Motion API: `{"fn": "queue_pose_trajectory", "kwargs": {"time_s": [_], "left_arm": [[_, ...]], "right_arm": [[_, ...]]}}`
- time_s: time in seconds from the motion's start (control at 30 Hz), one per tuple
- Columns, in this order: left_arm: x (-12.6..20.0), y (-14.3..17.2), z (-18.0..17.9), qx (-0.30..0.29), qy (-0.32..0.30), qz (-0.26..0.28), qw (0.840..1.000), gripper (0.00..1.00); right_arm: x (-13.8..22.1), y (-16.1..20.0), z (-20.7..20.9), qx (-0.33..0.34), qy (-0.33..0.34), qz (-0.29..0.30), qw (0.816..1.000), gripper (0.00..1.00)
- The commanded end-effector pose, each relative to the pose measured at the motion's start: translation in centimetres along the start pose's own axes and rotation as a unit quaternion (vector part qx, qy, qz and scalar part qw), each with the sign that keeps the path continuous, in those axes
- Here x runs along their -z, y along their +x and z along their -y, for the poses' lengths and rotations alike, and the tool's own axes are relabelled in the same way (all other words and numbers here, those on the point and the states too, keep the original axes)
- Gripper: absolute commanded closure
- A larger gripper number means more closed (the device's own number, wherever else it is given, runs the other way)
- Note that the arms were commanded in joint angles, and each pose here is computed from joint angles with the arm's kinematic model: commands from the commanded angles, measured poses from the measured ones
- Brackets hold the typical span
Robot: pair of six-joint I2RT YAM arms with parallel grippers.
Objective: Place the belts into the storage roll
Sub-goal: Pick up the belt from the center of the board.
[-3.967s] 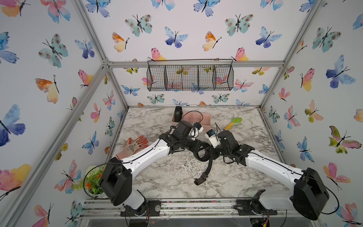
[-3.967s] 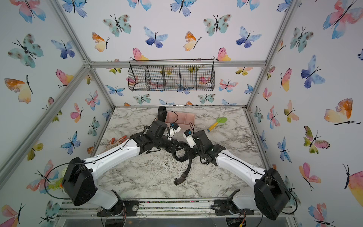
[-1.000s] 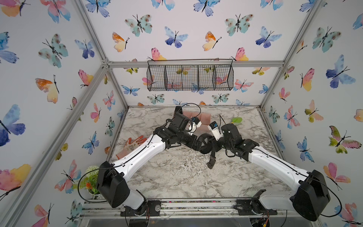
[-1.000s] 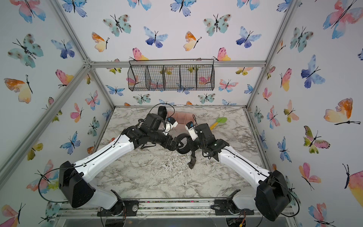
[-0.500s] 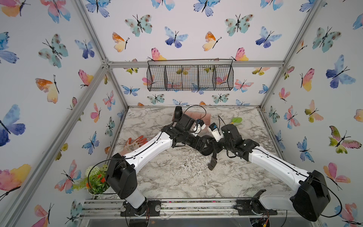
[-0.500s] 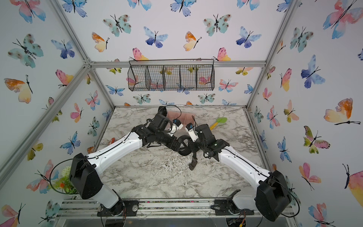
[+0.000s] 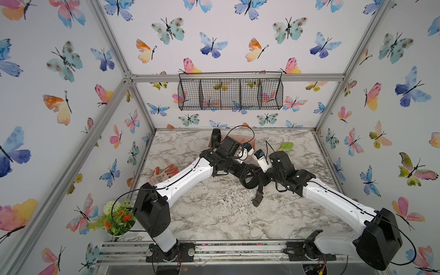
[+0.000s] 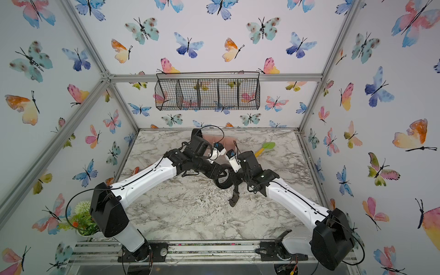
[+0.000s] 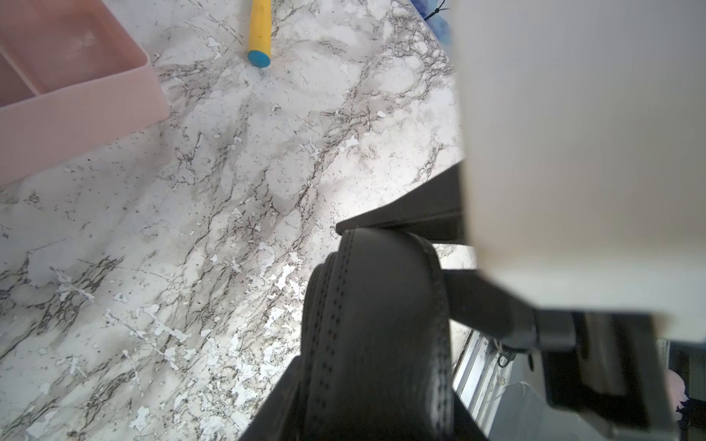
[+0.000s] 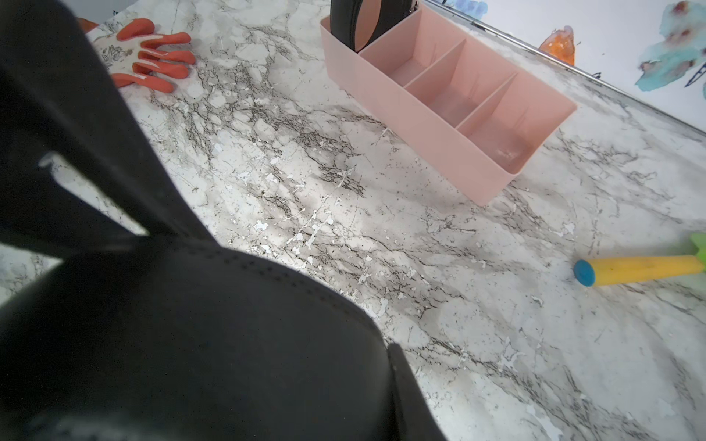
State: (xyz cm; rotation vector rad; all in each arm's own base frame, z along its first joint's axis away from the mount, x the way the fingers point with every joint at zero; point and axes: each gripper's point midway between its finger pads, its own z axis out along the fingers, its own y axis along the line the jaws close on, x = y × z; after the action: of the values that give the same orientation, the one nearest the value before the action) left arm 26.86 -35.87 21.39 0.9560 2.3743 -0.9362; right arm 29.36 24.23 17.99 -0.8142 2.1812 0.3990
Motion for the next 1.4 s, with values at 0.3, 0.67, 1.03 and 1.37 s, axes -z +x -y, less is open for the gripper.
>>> {"fn": "queue_pose_trajectory", "kwargs": {"time_s": [0.3,0.67,1.03,1.37], "left_arm": [[2.6,-0.8,-1.6,-0.024,-0.085,0.036,0.995,0.66],[6.2,-4.7,-3.5,-0.028,-0.17,0.113,0.978,0.67],[12.1,-9.8,-4.8,-0.039,-0.255,0.242,0.935,0.66],[14.0,-14.7,-6.6,-0.04,-0.293,0.301,0.906,0.67]], "right_arm": [[3.5,-6.2,-0.8,-0.079,-0.031,0.087,0.993,0.53],[8.2,-7.5,3.0,-0.133,0.024,0.121,0.983,0.11],[8.5,-5.6,3.9,-0.145,0.048,0.109,0.982,0.01],[7.9,-4.4,4.4,-0.151,0.059,0.102,0.982,0.01]]}}
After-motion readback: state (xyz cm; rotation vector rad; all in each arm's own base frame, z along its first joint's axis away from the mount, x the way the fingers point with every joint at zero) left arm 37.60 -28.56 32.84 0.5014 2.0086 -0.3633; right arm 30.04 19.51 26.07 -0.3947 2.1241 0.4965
